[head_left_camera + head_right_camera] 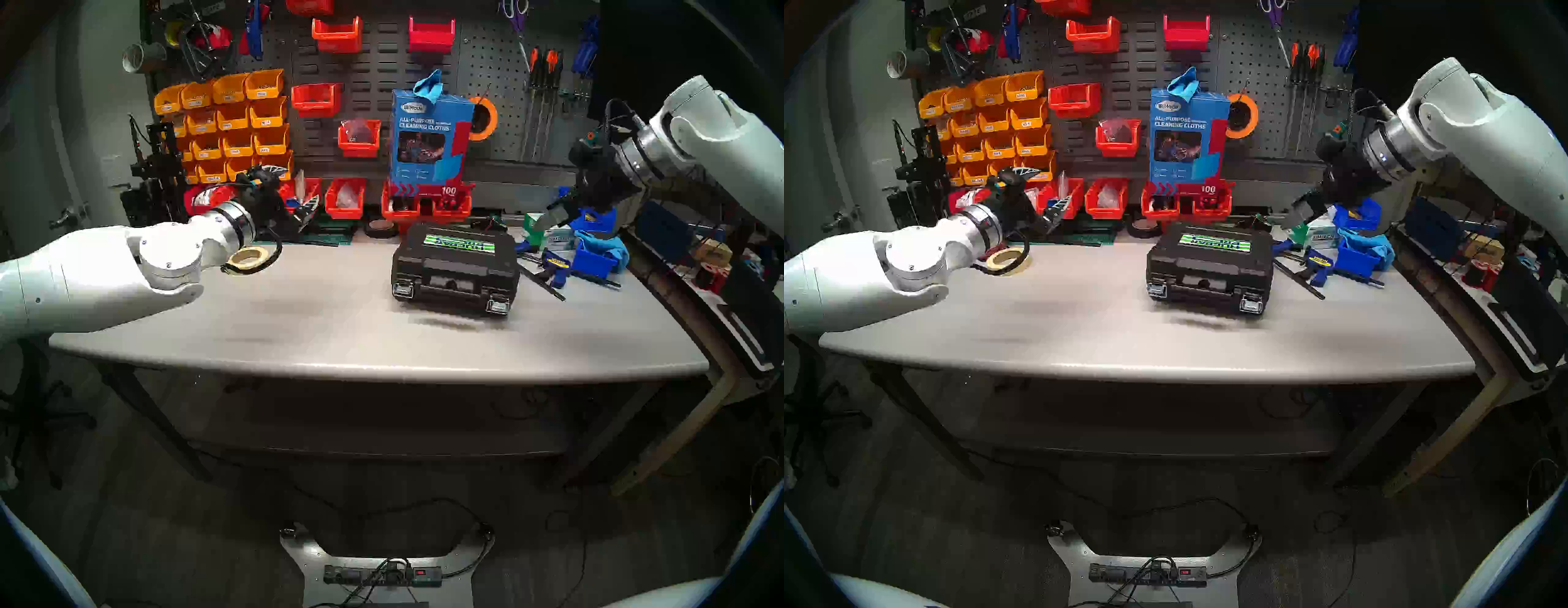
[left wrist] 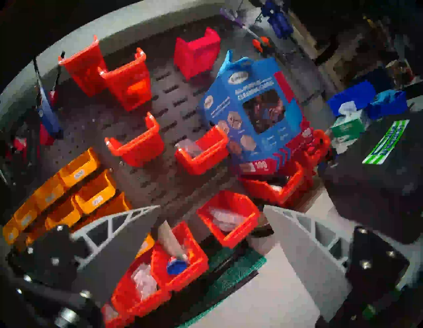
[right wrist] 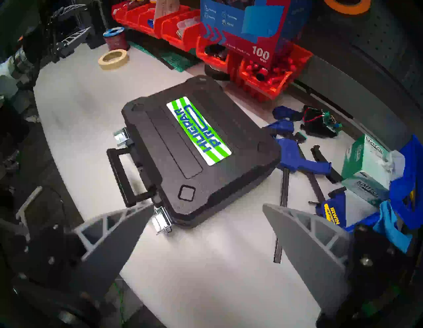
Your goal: Open the tool box
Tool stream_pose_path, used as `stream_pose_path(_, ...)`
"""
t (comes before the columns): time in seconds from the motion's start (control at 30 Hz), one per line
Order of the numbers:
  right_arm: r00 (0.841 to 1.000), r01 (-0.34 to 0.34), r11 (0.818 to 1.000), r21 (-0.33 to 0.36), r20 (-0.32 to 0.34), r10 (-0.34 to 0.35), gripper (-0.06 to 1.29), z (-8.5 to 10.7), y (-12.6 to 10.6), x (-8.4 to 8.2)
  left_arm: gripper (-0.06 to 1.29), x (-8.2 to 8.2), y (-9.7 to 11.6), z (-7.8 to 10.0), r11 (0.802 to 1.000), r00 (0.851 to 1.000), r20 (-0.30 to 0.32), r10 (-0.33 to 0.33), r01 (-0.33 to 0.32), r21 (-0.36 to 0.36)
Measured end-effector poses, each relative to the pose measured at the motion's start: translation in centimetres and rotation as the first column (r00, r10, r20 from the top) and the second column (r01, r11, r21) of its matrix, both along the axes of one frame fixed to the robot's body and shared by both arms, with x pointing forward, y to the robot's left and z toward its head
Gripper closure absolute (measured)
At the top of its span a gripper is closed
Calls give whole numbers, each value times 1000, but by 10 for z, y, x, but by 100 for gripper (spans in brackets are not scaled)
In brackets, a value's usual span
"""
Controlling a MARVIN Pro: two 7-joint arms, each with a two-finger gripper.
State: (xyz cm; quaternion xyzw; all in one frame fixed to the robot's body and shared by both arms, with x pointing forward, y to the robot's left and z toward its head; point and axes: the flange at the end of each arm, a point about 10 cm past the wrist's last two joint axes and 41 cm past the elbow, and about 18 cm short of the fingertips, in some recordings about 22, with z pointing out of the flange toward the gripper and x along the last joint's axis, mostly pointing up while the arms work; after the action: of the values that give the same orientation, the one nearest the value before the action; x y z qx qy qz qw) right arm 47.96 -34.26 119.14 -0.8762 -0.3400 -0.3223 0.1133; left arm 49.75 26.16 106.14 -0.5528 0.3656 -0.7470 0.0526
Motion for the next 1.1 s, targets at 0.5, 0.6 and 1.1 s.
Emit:
stream_pose_path(0.5,1000,9,998,57,-29,-8,-1,1,1,5,2,-30,-68,9,936,946,23,-323,316,154)
stream_pose_path(0.6,999,11,998,67,-36,-9,-1,1,1,6,2,-38,-80,5,906,923,7,-386,378,190)
stream_pose_path(1.1,998,21,995,96,-69,-14,-1,-1,1,9,2,-67,-122,-16,759,810,-91,-579,577,302)
